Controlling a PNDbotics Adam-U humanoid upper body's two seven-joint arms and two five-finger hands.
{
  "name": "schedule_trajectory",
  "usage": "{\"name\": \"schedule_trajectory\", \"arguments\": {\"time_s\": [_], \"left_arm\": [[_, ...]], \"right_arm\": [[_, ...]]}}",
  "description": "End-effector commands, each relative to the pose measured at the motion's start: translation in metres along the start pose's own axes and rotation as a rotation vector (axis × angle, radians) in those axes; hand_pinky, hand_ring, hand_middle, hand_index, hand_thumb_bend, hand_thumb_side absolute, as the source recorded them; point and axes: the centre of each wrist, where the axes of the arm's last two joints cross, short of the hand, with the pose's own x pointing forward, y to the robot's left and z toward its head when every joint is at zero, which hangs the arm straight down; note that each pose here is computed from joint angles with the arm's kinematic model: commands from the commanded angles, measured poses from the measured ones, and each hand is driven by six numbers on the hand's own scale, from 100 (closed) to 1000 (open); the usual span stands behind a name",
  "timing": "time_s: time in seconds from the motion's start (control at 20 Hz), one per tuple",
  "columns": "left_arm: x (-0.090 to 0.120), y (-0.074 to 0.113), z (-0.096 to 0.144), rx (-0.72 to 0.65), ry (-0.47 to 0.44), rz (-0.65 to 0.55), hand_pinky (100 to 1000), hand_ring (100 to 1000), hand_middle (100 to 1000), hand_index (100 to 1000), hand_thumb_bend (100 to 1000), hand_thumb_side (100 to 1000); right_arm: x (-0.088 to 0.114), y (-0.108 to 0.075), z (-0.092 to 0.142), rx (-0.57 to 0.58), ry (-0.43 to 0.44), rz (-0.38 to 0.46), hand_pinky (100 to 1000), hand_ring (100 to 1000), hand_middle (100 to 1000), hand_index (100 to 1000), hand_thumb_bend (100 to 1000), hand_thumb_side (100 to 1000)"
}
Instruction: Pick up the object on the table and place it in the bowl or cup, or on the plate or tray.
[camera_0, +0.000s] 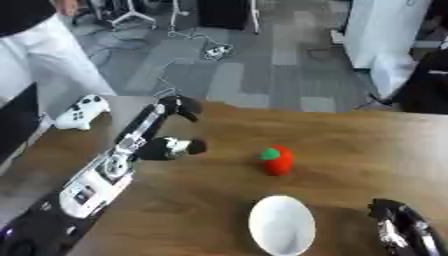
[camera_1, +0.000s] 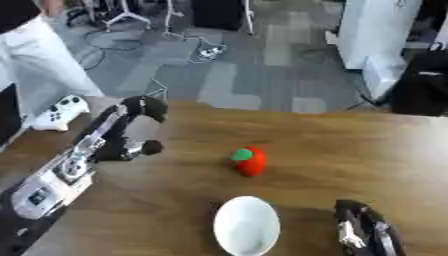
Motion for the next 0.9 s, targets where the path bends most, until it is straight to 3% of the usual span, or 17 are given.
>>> {"name": "schedule_trajectory", "arguments": {"time_s": [0.05, 0.9], "left_arm": [[0.003, 0.004, -0.009, 0.000, -0.021, -0.013, 1000, 616, 689, 721, 970, 648], [-0.008, -0.041, -0.031, -0.079, -0.057, -0.050, 1000, 606, 656, 727, 1000, 677]], "right_arm": [[0.008, -0.001, -0.008, 0.010, -0.033, 0.009, 926, 755, 540, 740, 100, 428], [0.011, 0.002, -0.014, 0.020, -0.051, -0.001, 926, 754, 536, 735, 100, 427]]}}
